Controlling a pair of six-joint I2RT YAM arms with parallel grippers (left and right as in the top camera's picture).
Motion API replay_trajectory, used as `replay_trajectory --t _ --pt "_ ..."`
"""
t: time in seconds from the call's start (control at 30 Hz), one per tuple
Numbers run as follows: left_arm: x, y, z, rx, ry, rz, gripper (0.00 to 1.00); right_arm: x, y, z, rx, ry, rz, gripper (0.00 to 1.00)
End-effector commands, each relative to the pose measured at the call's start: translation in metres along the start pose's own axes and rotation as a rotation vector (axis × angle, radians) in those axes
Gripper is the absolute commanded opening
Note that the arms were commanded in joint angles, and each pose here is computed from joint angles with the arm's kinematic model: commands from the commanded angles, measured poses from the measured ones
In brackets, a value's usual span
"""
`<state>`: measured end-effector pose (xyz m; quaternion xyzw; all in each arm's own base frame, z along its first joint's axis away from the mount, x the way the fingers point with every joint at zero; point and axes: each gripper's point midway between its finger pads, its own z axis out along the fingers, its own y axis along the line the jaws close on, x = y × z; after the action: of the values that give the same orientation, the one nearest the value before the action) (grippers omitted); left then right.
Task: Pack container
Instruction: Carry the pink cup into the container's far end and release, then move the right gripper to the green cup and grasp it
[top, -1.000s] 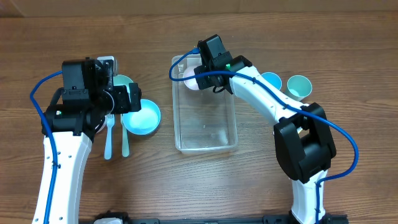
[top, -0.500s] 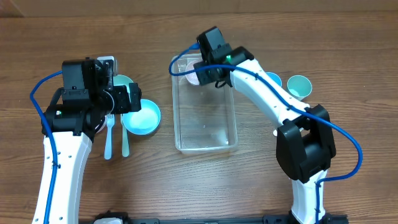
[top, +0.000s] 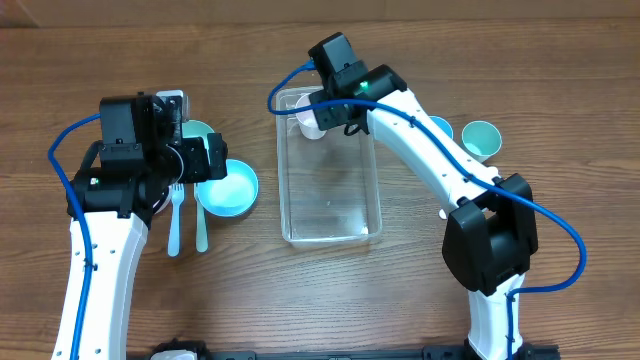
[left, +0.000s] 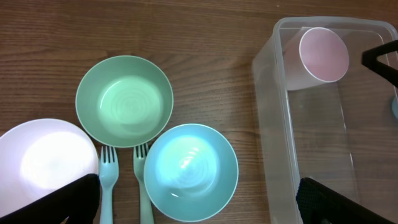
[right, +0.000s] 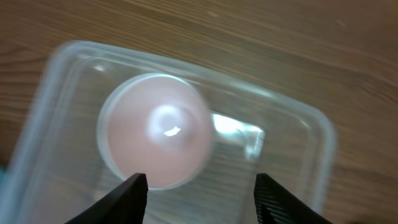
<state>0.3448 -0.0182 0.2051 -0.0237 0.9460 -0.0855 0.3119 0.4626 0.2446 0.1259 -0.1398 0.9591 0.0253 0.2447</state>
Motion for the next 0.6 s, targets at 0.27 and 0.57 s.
replay_trajectory --t 0.27,0.57 --pt "-0.009 -0.001 -0.004 0.015 -0.02 -0.015 1.0 -0.008 -0.208 -0.097 0.267 -0.045 0.549 0.65" --pt "-0.009 -0.001 -0.004 0.015 -0.02 -0.015 1.0 0.062 -0.319 -0.077 0.31 0.101 0.826 0.62"
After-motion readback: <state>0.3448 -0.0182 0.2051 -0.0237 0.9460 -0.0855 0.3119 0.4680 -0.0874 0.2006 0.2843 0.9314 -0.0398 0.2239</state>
